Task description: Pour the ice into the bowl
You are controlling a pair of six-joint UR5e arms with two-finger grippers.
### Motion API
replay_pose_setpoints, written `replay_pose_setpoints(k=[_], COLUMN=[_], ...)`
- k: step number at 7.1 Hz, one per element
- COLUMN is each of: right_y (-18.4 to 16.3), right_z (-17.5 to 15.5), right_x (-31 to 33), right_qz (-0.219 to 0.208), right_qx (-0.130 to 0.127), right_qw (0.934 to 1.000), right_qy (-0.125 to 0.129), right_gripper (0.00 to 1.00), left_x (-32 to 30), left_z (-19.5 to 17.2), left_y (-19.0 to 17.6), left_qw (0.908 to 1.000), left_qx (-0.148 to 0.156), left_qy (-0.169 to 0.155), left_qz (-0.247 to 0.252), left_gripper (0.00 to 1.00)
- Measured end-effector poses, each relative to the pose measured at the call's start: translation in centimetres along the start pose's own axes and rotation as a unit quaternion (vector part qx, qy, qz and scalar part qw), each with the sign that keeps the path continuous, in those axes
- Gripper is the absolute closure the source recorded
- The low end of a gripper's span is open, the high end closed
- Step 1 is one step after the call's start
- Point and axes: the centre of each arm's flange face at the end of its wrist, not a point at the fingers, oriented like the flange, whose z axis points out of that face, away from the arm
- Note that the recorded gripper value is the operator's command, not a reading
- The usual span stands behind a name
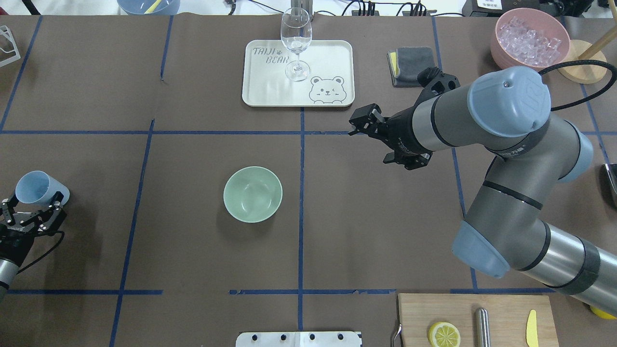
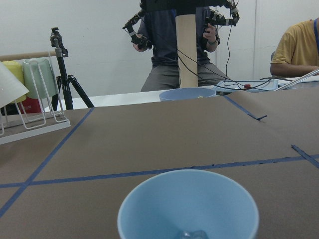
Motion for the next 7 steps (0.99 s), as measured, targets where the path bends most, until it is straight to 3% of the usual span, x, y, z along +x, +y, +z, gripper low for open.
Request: replay_pose_setpoints(k=[7], right_y=[-0.7], right_z=[-0.3], right_x=[0.1], right_qz=[-0.011], right_qx=[0.006], right_qw=[0.9999], right_qy=[0.001], right_gripper=[0.0], left_x=[1.1], left_z=[2.3], left_y=[0.3], left_qw=[0.9998], left_qx=[-0.003], left_qy=[-0.017], left_qz=[0.004], left_gripper=[0.07])
